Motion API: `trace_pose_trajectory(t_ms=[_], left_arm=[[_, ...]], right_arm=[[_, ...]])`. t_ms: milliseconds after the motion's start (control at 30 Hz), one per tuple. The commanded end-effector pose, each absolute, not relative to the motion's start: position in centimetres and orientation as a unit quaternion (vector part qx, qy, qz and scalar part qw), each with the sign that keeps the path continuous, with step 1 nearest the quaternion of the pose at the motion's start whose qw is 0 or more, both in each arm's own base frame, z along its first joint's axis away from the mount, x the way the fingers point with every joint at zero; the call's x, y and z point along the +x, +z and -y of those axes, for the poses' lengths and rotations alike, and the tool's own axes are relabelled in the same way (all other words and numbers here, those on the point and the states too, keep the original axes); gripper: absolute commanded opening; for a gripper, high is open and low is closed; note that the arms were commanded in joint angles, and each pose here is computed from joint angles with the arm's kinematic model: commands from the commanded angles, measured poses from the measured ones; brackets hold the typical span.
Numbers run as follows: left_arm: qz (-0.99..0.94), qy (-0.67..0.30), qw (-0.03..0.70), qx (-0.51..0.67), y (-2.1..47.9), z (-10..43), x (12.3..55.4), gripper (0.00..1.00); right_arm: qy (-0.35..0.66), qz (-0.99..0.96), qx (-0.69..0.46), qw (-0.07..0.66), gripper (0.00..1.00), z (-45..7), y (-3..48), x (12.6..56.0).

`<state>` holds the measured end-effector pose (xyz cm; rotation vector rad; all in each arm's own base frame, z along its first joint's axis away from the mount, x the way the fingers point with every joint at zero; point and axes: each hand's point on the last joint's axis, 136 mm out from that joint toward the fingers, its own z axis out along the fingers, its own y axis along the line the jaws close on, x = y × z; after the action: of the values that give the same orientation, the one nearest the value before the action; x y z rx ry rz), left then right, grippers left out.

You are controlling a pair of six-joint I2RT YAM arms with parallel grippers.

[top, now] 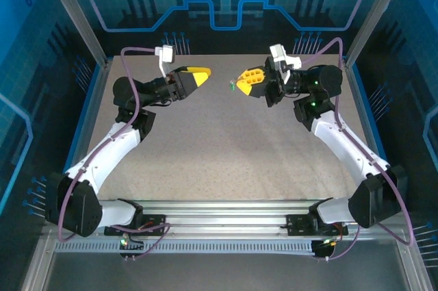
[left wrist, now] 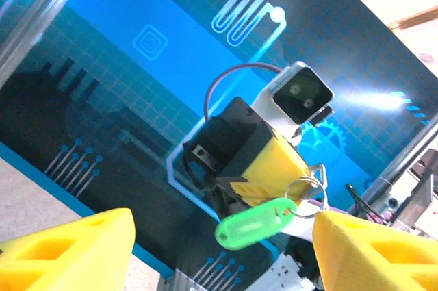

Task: Remove the keys from the keyring

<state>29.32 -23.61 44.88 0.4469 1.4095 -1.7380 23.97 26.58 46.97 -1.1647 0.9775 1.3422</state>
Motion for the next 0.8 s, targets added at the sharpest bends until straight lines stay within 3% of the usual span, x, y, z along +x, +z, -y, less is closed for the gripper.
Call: trace_pose_trajectory(t_ms=[0,133,767], left_arm=[[-0.533,-0.715,0.394,0.223,46.5,24.8,27.1,0.73],[-0.513,-0.739,0.371,0.230,46.8,25.7,26.7,0.78],[-0.473,-0.783,0.303,0.268,48.6,28.0,23.9,0.83]], right_arm=[[0.563,-0.383,-0.505,0.531,0.00,-26.9,48.1,22.8],[0.562,-0.382,-0.505,0.532,0.00,-27.1,48.1,22.9],[0.558,-0.384,-0.503,0.536,0.00,-27.4,47.7,23.8]])
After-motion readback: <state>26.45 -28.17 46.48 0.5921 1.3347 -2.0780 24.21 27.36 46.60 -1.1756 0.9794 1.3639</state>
